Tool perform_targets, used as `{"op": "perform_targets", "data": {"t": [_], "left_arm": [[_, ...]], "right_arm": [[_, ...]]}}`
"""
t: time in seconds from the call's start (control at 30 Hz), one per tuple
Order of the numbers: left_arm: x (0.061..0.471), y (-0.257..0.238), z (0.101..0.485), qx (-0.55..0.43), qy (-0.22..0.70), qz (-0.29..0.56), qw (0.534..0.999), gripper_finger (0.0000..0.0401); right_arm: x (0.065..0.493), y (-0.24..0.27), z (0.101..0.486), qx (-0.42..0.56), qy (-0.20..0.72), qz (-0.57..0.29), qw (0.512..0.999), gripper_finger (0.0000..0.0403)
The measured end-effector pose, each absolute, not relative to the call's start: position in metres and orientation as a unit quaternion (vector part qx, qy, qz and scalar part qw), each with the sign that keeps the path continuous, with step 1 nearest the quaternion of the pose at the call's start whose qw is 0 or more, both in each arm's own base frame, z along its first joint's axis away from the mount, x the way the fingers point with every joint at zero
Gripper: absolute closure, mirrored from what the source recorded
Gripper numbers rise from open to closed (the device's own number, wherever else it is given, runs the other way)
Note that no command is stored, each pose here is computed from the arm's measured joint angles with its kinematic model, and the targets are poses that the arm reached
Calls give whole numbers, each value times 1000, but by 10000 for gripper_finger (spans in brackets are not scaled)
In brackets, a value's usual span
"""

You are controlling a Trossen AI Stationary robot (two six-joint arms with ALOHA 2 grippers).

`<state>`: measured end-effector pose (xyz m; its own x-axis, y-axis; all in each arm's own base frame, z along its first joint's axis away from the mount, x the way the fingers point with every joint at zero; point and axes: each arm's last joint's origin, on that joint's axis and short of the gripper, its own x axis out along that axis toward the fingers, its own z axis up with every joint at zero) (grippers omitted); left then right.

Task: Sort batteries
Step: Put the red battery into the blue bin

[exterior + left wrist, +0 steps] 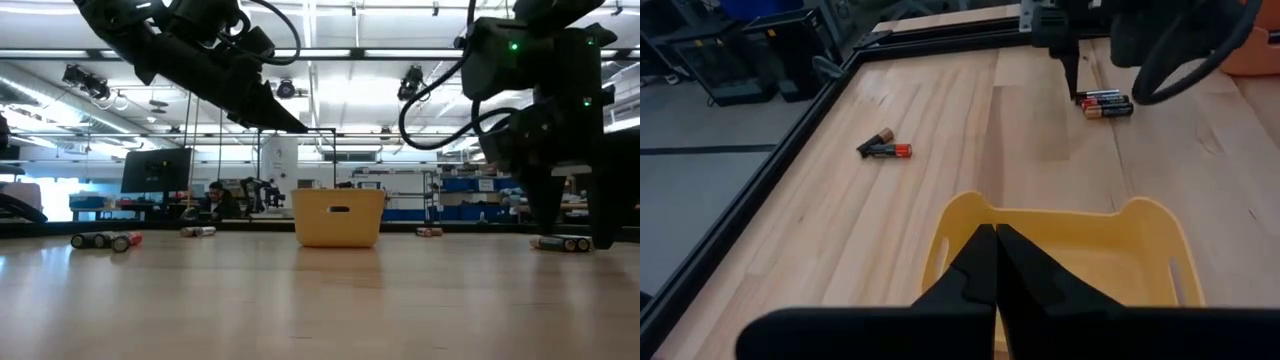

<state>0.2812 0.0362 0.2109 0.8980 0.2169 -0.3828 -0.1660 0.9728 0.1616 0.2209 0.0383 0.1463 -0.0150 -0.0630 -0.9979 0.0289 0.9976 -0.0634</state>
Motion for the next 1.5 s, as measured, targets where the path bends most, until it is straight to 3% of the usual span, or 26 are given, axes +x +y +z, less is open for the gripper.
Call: {"op": "perform_targets", "data": {"t": [0.53,0.97,1.23,1.5], "left_arm": [[281,36,210,61,204,99,972,394],[281,36,211,61,204,99,972,394],[281,36,211,60,204,98,972,394],[281,36,211,56,203,98,973,394]], "right_arm": [[228,37,139,-21,710,-27,703,45],[227,35,138,-21,714,-16,699,172],[228,35,139,-16,718,-17,696,157],[232,42,154,-16,730,-21,683,172]]}}
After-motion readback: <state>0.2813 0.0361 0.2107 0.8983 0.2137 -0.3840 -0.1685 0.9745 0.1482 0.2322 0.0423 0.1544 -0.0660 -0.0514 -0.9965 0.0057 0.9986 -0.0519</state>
